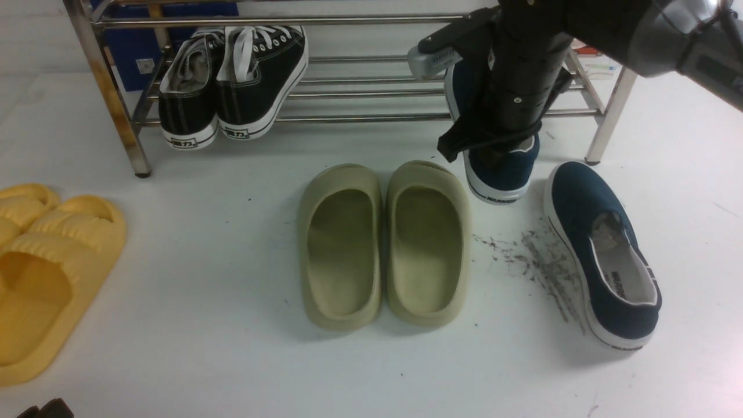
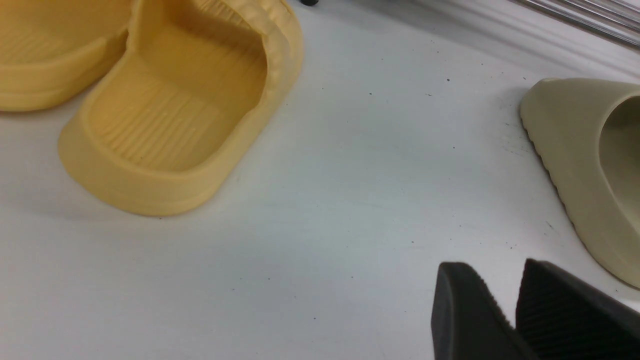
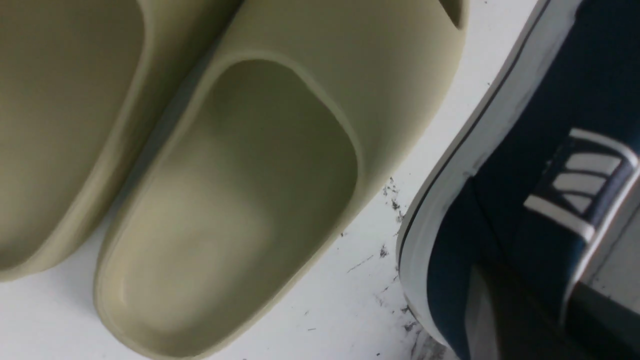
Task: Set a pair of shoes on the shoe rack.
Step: Use the right arm to put a shoe into the shoe rack
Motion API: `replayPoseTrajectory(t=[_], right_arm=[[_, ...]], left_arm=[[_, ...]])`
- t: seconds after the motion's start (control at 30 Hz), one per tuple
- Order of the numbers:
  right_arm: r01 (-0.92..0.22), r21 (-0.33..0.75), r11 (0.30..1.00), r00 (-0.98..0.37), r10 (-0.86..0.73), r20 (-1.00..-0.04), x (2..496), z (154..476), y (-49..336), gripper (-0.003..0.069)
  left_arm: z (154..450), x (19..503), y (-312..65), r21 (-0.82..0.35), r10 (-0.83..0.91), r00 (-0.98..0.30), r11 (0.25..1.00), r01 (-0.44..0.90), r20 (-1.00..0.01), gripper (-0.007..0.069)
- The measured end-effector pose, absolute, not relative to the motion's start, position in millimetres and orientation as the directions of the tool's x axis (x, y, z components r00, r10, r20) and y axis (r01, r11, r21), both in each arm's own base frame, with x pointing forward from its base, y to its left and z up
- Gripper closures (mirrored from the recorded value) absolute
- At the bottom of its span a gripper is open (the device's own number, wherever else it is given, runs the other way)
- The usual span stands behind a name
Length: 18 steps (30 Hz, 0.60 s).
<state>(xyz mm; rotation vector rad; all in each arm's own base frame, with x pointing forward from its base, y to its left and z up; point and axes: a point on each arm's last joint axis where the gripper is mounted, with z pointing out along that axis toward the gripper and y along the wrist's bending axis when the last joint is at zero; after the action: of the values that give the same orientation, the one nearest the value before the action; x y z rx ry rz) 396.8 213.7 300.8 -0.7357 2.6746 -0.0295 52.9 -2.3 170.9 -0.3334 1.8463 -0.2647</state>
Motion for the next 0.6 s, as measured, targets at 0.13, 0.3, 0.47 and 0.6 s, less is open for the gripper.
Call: replayPoseTrajectory(t=[0.13, 0.3, 0.47, 0.6], right_arm=[[-0.474, -0.115, 0.873, -0.809, -0.483, -0.336, 408, 293, 209, 0.0603], [-0.461, -0.115, 0.88, -0.812, -0.471, -0.345, 415, 292, 206, 0.0603], [-0.485, -0.116, 0.867, -0.798, -0.493, -0.346, 425, 285, 210, 0.0603], [-0.514, -0.096, 0.852, -0.779, -0.511, -0.363, 432, 281, 217, 0.0603]], left_arm=[[171, 53, -2, -0.346, -0.359, -0.277, 0.933, -0.094, -0.891, 0.0442], [171, 53, -2, -0.346, -0.359, -0.277, 0.933, -0.094, -0.891, 0.0439], [171, 53, -2, -0.346, -0.359, -0.277, 0.933, -0.094, -0.891, 0.0435], [171, 53, -2, -0.346, -0.359, -0.277, 0.933, -0.094, -0.891, 0.0428]])
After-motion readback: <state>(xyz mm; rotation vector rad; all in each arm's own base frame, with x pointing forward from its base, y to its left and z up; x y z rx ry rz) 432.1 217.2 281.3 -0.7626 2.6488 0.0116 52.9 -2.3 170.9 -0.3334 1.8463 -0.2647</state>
